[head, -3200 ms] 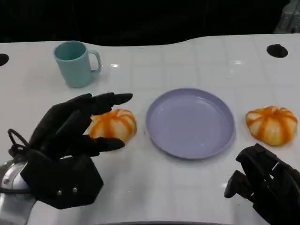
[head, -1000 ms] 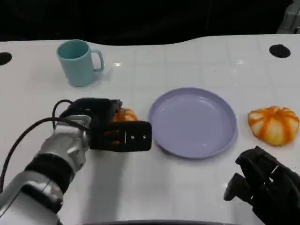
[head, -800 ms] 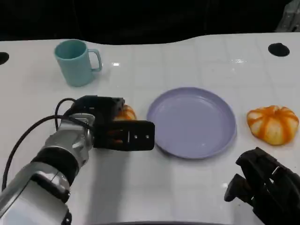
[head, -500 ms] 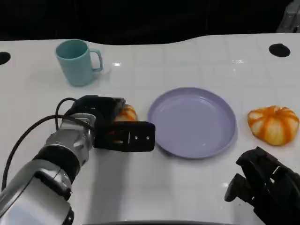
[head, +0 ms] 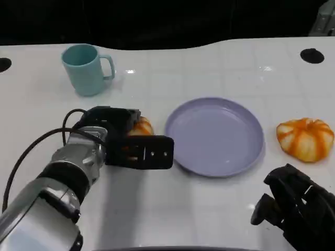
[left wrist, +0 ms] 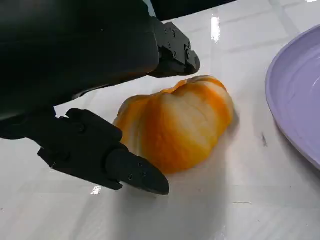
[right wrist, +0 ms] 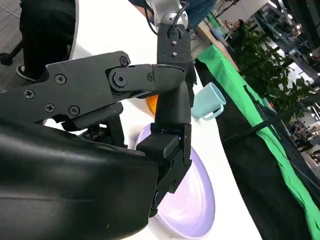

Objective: Grasp the bread from the table and place it into the plate.

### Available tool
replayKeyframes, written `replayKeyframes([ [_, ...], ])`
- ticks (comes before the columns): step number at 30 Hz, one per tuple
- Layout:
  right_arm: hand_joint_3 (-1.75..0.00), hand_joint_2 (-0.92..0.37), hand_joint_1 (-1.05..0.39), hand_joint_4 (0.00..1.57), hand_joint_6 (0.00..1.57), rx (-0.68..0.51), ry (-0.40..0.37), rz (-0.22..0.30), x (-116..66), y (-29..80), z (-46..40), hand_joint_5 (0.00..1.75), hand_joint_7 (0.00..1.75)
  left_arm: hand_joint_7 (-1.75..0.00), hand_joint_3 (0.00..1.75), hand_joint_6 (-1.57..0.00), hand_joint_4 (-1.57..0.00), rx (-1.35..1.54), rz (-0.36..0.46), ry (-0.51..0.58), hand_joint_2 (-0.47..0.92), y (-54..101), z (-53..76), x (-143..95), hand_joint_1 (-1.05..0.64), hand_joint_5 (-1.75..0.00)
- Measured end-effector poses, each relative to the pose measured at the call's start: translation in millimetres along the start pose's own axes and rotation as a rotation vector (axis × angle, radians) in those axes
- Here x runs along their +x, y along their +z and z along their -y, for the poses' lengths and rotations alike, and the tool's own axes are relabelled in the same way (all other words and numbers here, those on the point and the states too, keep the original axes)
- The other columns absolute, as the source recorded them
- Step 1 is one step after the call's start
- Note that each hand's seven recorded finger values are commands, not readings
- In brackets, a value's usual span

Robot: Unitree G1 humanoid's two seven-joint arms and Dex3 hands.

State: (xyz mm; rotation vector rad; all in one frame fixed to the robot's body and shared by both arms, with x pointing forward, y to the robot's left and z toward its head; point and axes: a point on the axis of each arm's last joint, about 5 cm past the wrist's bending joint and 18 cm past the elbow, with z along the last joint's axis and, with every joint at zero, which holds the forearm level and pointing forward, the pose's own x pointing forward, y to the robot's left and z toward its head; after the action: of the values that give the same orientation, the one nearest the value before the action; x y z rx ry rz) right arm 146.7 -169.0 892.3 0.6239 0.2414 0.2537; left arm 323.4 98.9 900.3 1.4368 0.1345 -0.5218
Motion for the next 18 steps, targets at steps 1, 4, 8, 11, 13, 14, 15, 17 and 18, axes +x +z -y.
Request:
replayKeyframes([
  [1, -0.24, -0.92, -0.54, 0.59, 0.56, 0.000, 0.000, 0.000, 0.0, 0.0, 0.0, 1.75, 1.46, -0.03, 0.00, -0.26, -0.16, -0.002, 0.009, 0.022, 0.81, 0.1, 0.4, 0, -0.35, -0.10],
  [4, -0.23, -0.92, -0.54, 0.60, 0.57, 0.000, 0.000, 0.001, 0.0, 0.1, -0.1, 1.74, 1.46, -0.04, 0.01, -0.45, -0.41, -0.021, 0.028, 0.084, 0.86, -0.2, 1.6, 0, -0.24, -0.14],
  [8, -0.24, -0.92, -0.55, 0.61, 0.56, -0.001, 0.001, 0.003, -0.2, 0.6, -0.4, 1.75, 1.46, -0.05, 0.09, -0.86, -0.77, -0.105, 0.055, 0.126, 0.92, -2.8, 8.2, -2, -0.21, -0.69],
  [11, -0.24, -0.92, -0.54, 0.60, 0.56, -0.002, 0.001, 0.003, -0.2, 0.7, -0.4, 1.75, 1.46, -0.08, 0.12, -1.12, -0.75, -0.128, 0.065, 0.163, 0.92, -4.2, 10.5, -3, -0.22, -1.51],
  [13, -0.24, -0.92, -0.54, 0.60, 0.56, -0.002, 0.001, 0.003, -0.2, 0.7, -0.4, 1.74, 1.45, -0.31, 0.13, -1.16, -0.76, -0.127, 0.071, 0.181, 0.92, -4.4, 10.7, -3, -0.20, -1.64],
  [14, -0.24, -0.92, -0.54, 0.59, 0.56, -0.002, 0.001, 0.003, -0.2, 0.7, -0.4, 1.74, 1.45, -0.82, 0.22, -0.98, -0.77, -0.128, 0.074, 0.191, 0.90, -4.7, 11.2, -3, -0.20, -1.69],
  [15, -0.23, -0.92, -0.54, 0.59, 0.56, -0.001, 0.001, 0.003, -0.3, 0.7, -0.4, 1.74, 1.45, -1.29, 0.28, -0.79, -0.78, -0.131, 0.077, 0.203, 0.90, -5.2, 12.2, -3, -0.21, -1.73],
  [17, -0.23, -0.92, -0.54, 0.59, 0.56, -0.001, 0.000, 0.003, -0.5, 0.7, -0.2, 1.74, 1.45, -1.53, 0.31, -0.69, -0.79, -0.135, 0.083, 0.229, 0.90, -6.5, 14.0, -4, -0.21, -1.74],
  [18, -0.24, -0.92, -0.54, 0.59, 0.55, -0.001, -0.001, 0.003, -0.7, 0.7, -0.1, 1.74, 1.45, -1.38, 0.27, -0.70, -0.78, -0.136, 0.086, 0.237, 0.90, -7.0, 14.1, -4, -0.22, -1.74],
])
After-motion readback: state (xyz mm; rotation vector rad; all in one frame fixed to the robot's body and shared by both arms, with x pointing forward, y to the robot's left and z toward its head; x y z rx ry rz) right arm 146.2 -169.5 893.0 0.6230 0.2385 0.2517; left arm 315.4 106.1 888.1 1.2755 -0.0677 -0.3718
